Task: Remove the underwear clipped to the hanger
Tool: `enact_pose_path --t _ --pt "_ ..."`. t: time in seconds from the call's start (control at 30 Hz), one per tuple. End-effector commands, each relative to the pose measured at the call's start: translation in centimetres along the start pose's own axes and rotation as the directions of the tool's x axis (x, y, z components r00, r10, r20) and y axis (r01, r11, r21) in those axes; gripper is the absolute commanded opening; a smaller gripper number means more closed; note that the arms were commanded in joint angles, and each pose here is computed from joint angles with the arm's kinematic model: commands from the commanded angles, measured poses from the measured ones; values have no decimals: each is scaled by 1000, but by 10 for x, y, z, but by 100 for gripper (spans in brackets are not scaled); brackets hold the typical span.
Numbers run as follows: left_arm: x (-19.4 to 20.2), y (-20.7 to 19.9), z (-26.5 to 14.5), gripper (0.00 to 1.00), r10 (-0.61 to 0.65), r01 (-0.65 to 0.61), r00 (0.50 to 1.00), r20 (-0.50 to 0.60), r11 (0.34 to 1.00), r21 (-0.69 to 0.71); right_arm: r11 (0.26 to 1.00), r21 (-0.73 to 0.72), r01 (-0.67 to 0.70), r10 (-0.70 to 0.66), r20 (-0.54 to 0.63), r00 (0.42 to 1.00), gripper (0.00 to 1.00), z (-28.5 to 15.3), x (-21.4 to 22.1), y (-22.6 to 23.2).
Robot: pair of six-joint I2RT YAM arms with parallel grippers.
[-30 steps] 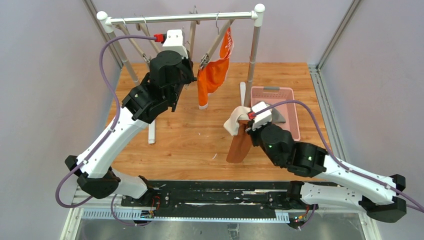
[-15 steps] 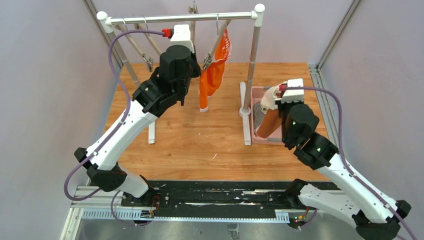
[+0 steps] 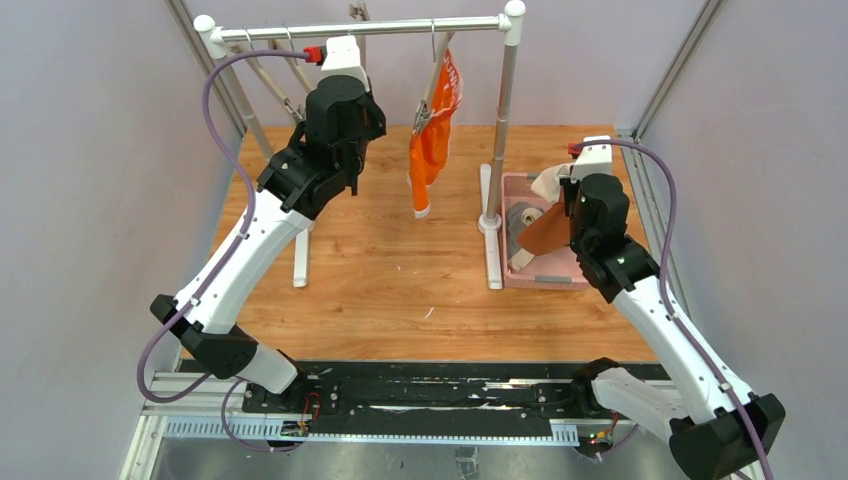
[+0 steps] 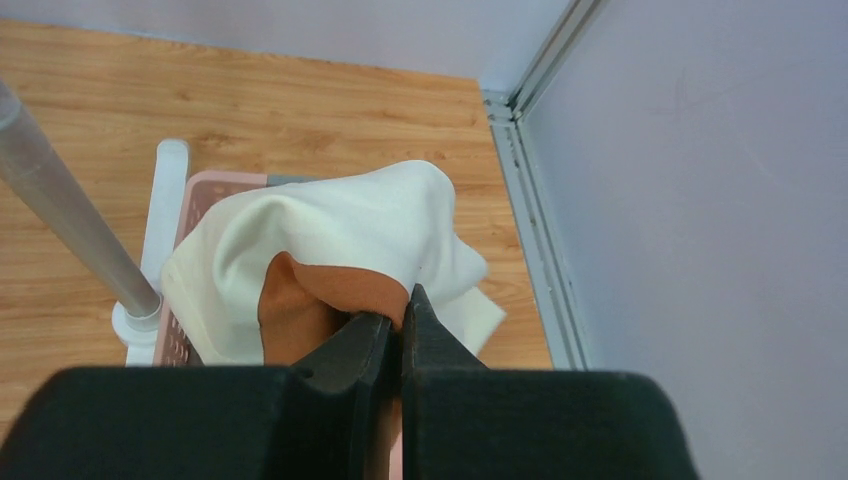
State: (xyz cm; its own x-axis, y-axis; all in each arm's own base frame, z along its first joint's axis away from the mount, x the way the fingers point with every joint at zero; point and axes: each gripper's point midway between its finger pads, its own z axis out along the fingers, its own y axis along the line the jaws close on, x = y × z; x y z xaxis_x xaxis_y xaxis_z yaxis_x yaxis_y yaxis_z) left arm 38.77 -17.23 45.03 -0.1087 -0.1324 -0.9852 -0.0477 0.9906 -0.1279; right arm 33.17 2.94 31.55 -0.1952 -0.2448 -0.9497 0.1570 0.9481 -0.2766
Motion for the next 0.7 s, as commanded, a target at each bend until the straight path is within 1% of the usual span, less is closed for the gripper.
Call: enact_pose_path --t 0.0,0.17,0.27,0.43,0.67 --pt "-10 12 7 0 -50 50 999 22 998 -31 997 -60 -56 54 -27 998 1 15 17 17" --pt "-6 30 3 0 -69 70 997 24 996 -58 995 -90 -40 31 -101 994 1 25 51 33" --pt "-5 34 -3 0 -86 88 996 32 995 -54 990 -138 -42 23 -135 991 1 27 66 47" --pt "-12 23 -8 0 -125 125 991 40 992 22 988 -154 -29 0 -186 983 1 31 91 57" --pt "-27 7 -15 0 -156 149 987 48 981 124 986 -165 -25 -8 -198 980 1 34 108 64"
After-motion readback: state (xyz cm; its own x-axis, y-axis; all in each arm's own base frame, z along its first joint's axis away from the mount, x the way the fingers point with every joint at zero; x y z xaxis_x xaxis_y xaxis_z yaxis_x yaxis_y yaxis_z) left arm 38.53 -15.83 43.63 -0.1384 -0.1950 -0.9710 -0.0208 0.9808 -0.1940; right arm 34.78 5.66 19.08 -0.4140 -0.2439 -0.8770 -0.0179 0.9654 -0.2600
